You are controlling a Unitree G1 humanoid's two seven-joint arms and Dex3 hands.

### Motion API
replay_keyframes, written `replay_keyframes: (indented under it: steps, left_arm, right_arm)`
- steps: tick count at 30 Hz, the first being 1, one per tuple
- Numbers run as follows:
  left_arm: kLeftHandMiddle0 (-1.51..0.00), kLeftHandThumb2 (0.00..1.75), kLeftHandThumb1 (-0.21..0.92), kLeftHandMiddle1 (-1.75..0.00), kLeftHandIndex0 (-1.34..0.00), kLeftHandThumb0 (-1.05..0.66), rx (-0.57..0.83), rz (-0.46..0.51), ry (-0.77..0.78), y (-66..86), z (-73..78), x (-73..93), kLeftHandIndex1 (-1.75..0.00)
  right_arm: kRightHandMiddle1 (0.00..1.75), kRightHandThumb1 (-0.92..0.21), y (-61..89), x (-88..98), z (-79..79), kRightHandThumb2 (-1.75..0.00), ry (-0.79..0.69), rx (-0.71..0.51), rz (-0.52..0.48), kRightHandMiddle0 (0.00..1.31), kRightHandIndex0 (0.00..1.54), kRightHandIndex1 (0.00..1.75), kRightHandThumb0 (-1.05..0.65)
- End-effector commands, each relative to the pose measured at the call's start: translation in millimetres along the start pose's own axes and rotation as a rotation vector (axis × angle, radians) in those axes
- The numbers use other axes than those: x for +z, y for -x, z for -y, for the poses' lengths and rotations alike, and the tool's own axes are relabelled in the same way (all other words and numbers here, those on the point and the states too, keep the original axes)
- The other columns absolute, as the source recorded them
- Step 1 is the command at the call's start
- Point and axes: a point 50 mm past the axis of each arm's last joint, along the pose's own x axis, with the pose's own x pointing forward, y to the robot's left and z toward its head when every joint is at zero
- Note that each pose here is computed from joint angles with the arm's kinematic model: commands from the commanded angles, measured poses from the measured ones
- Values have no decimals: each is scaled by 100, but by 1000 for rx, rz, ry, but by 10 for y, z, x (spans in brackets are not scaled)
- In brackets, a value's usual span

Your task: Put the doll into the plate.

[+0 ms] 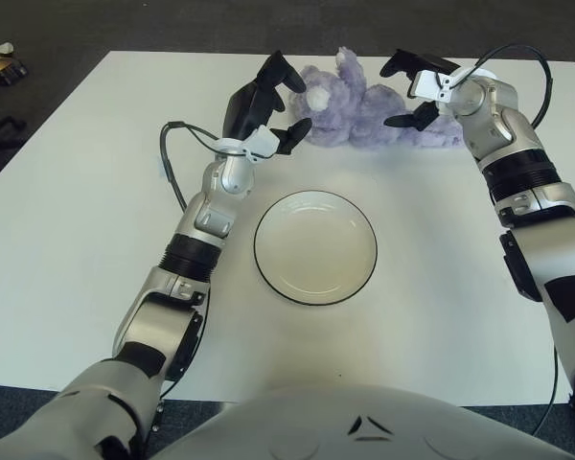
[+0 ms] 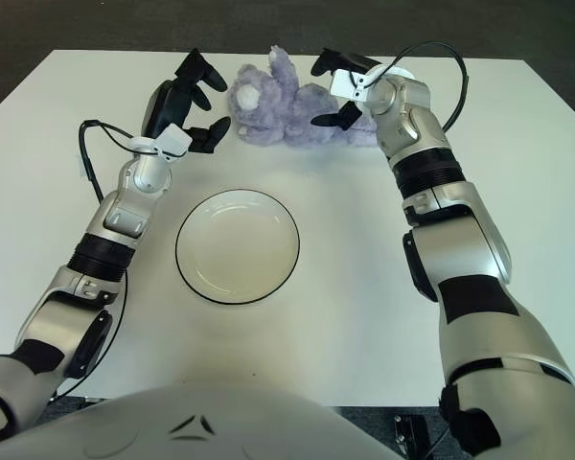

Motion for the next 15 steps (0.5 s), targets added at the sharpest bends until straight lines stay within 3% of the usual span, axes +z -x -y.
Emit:
replay_keyframes:
  steps: [1, 11, 15]
  left_arm:
    - [-41, 88, 63, -156, -29, -1, 17, 31, -25, -25, -39, 17, -175]
    - [-32, 71, 75, -152, -27, -1, 22, 55, -40, -2, -39, 33, -175]
    - [-29, 68, 77, -152, -27, -1, 25, 56, -38, 4, -35, 37, -175]
  right_arm:
    - [87, -38, -71, 16, 15, -93, 23, -20, -4, 0, 27, 154, -77]
    - [87, -41, -133, -19, -18, -91, 53, -38, -35, 0, 24, 172, -81]
    - [85, -41, -145, -25, -35, -91, 61, -43, -45, 0, 20, 171, -80]
